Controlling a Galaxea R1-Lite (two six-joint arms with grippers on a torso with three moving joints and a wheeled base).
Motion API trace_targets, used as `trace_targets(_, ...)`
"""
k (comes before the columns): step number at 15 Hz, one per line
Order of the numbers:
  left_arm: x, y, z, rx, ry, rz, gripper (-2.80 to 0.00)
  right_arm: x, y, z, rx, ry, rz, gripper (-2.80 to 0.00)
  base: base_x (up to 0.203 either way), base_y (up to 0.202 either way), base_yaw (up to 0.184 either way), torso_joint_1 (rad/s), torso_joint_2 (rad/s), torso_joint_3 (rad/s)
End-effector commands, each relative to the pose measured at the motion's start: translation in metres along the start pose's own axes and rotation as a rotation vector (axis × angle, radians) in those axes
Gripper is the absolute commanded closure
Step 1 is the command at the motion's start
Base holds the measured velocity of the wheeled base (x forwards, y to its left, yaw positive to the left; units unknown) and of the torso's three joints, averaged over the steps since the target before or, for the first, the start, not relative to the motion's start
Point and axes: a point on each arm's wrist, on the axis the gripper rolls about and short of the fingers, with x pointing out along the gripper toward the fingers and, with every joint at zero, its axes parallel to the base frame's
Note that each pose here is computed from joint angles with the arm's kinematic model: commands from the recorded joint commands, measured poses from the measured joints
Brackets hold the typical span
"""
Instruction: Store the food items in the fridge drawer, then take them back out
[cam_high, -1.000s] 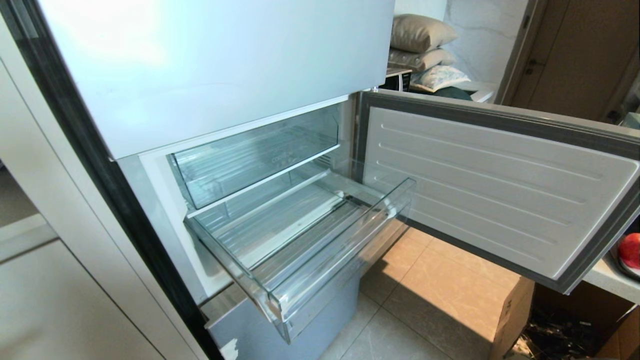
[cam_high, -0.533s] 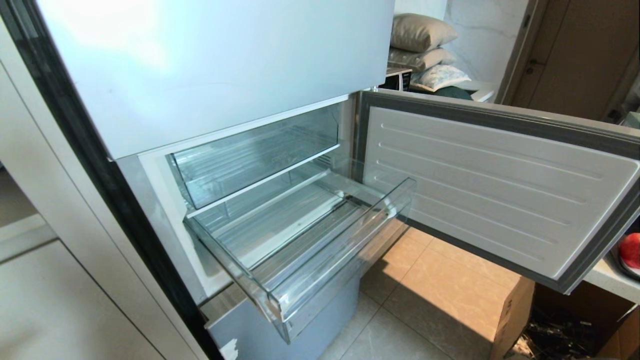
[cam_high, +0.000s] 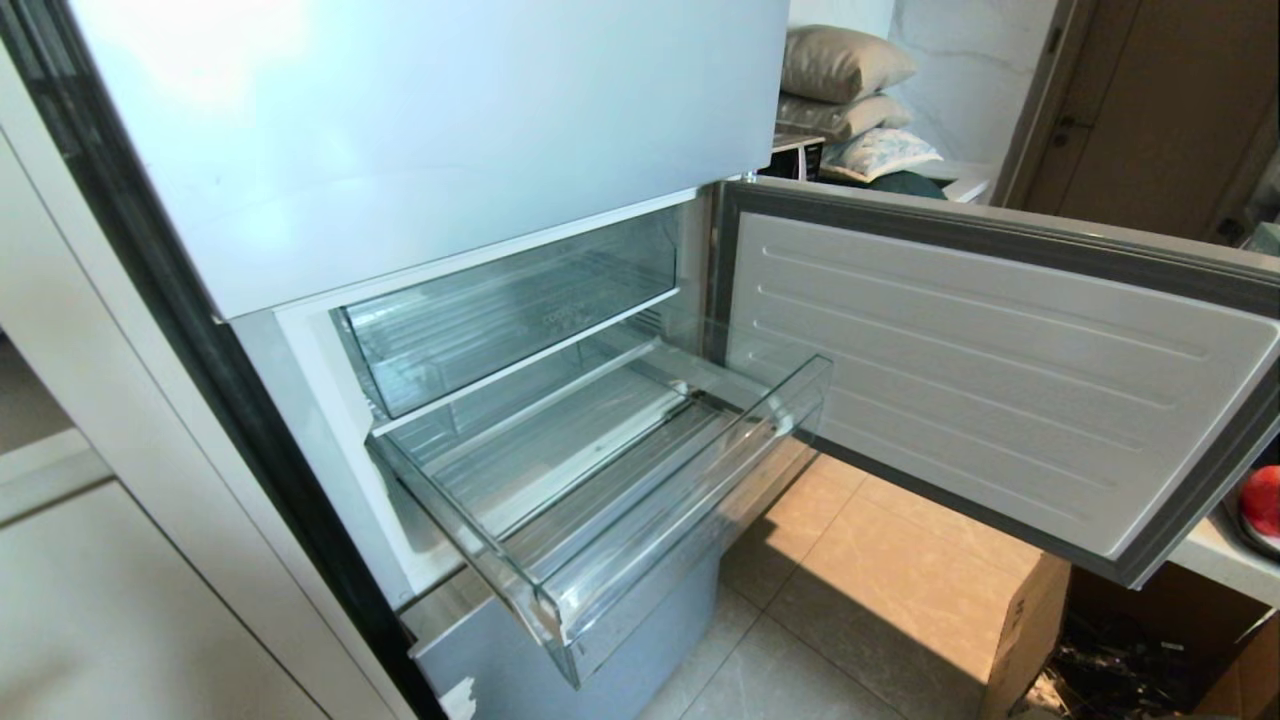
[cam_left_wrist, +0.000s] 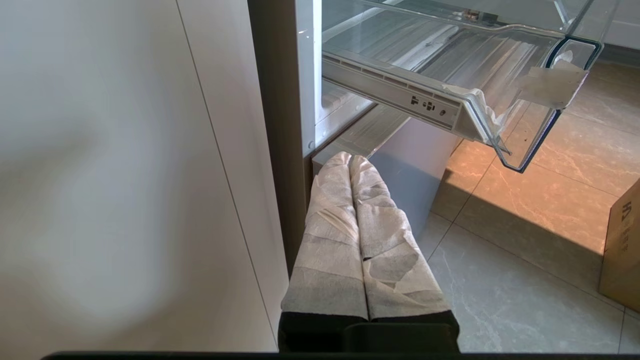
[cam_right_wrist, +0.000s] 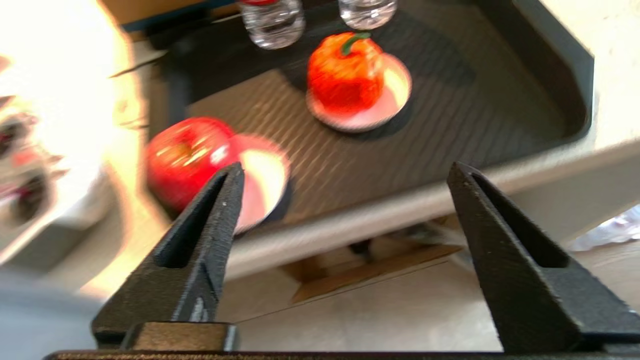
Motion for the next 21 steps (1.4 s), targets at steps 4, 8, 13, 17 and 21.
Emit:
trace_targets(4, 0.0, 0.0, 0.0, 0.0, 0.0, 0.0, 0.0, 0.087, -0.009, -0.007, -0.014, 0.03, 0.012, -2.8, 0.0, 0.0, 0.0, 0.0, 0.0, 0.0)
trace_targets(8, 0.0, 0.0, 0.0, 0.0, 0.0, 0.0, 0.0, 0.137, 0.004, -0.014, -0.075, 0.016, 0.055, -2.8, 0.0, 0.0, 0.0, 0.0, 0.0, 0.0)
trace_targets(13, 0.0, 0.0, 0.0, 0.0, 0.0, 0.0, 0.0, 0.168, 0.013, -0.036, -0.108, 0.046, 0.058, -2.8, 0.0, 0.0, 0.0, 0.0, 0.0, 0.0)
trace_targets(17, 0.0, 0.0, 0.0, 0.0, 0.0, 0.0, 0.0, 0.176, 0.012, -0.04, -0.109, 0.049, 0.051, -2.8, 0.0, 0.0, 0.0, 0.0, 0.0, 0.0)
trace_targets(21, 0.0, 0.0, 0.0, 0.0, 0.0, 0.0, 0.0, 0.174, 0.008, -0.036, -0.115, 0.04, 0.041, -2.8, 0.0, 0.0, 0.0, 0.0, 0.0, 0.0)
